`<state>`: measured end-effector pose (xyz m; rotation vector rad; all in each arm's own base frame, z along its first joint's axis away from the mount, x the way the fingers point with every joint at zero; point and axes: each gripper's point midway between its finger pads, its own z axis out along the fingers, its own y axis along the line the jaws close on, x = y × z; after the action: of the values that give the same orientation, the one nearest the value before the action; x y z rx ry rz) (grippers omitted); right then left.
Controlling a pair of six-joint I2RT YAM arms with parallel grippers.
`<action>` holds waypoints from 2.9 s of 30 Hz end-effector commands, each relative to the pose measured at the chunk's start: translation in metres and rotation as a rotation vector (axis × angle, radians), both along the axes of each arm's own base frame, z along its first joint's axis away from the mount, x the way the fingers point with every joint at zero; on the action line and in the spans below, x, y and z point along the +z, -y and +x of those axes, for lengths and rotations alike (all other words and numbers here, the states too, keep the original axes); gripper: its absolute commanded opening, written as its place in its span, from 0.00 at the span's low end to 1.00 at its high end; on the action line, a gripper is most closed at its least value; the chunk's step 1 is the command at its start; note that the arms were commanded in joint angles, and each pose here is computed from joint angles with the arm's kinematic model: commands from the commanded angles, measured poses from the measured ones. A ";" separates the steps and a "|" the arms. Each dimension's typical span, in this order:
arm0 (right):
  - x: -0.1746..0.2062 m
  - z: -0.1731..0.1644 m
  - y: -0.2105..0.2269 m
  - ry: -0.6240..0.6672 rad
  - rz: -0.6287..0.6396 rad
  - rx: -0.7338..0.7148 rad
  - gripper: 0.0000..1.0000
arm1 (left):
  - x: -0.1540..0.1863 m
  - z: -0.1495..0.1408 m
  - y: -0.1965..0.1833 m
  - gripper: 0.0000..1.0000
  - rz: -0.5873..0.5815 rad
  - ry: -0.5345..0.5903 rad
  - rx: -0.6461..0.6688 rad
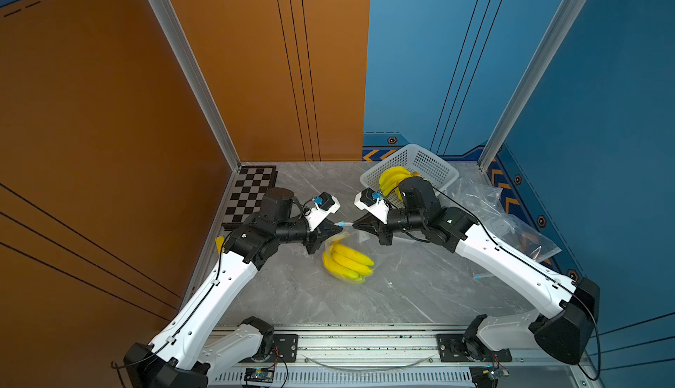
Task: Open the zip-top bag and take out the banana
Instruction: Unzip the zipper on the zipper food storage bag.
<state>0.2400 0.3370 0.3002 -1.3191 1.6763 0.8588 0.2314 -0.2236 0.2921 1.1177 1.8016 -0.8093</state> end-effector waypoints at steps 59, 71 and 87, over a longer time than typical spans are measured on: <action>0.008 -0.006 0.015 -0.105 0.074 0.047 0.03 | 0.021 0.015 -0.010 0.00 0.035 0.074 0.080; -0.004 -0.013 0.062 -0.123 0.049 -0.057 0.03 | 0.014 0.055 -0.050 0.00 0.241 0.160 0.334; -0.016 -0.034 0.110 -0.144 0.027 -0.164 0.03 | 0.015 0.076 -0.071 0.00 0.333 0.201 0.456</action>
<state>0.2150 0.2403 0.2961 -1.1304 1.7718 0.9007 0.2940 -0.1765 0.2991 0.9633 1.9297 -0.2653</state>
